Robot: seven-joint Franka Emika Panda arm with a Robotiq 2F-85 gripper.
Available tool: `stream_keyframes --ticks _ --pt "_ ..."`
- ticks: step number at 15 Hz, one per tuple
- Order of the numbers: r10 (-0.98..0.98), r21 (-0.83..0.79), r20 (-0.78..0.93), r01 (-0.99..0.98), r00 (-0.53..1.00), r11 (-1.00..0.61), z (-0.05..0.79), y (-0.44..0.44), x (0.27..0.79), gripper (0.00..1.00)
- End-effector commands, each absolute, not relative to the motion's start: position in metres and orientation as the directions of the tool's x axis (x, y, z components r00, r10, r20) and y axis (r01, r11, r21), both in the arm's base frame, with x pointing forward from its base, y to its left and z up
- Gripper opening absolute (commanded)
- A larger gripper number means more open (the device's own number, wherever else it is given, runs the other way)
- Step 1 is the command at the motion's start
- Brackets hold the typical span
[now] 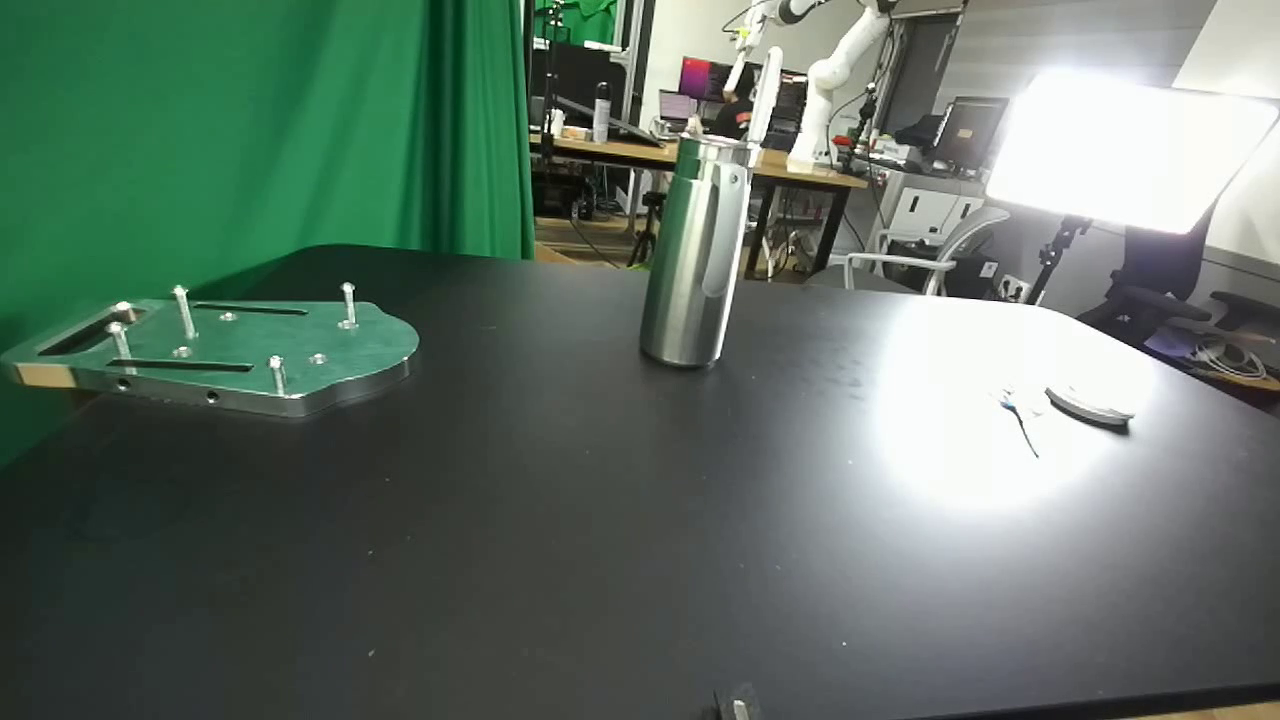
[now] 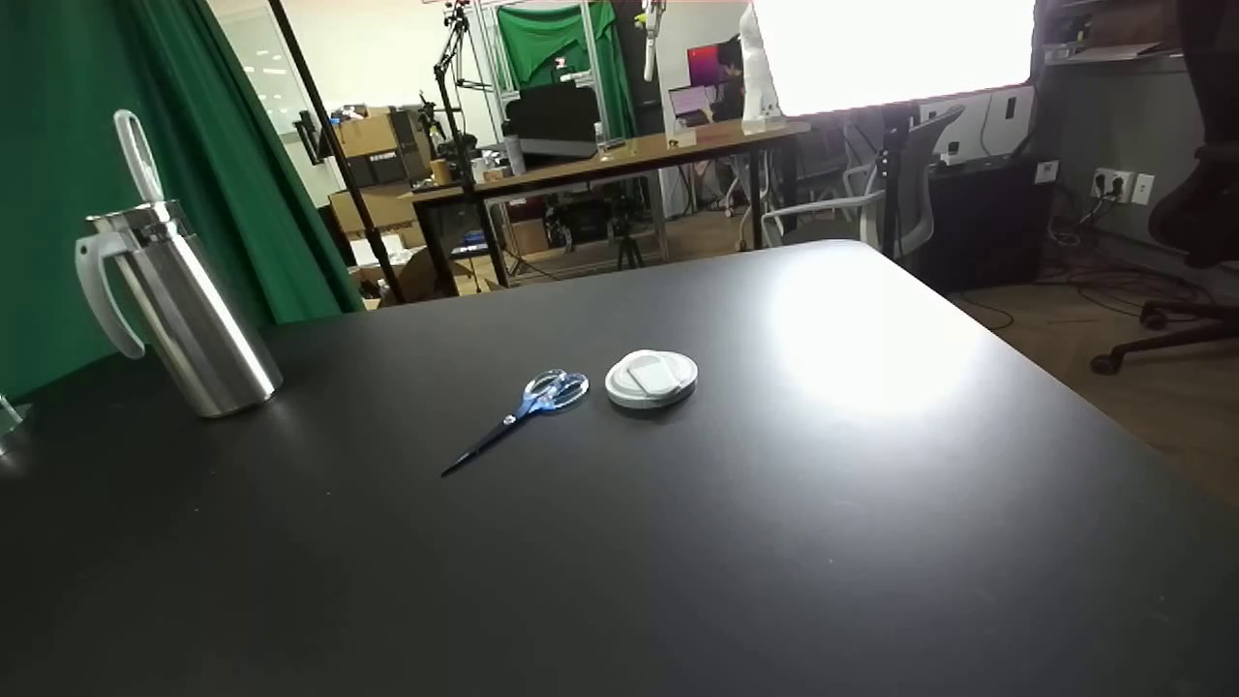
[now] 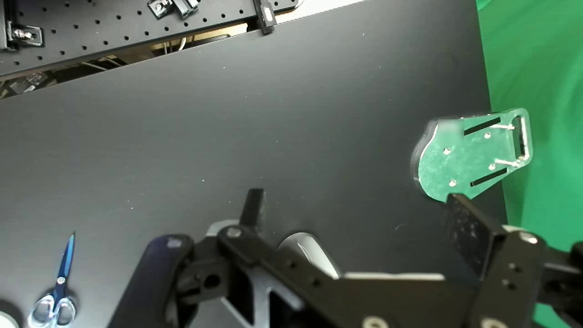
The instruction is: Clean the inside of the flask using the bottle brush
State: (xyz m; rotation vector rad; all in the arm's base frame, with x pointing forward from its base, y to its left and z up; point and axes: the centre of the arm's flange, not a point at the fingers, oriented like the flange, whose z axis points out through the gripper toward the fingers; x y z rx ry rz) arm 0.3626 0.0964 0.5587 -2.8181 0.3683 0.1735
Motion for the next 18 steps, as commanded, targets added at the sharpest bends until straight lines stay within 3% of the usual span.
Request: stream_keyframes --ticks 1,9,18 --pt "-0.23 -0.266 -0.148 -0.263 0.962 -0.927 0.556 0.098 0.368 1.0" --pt "-0.091 -0.273 -0.17 -0.136 0.981 -0.952 0.503 0.114 0.463 1.0" --pt "0.019 -0.133 -0.181 -0.005 0.983 -0.991 0.469 0.096 0.579 1.0"
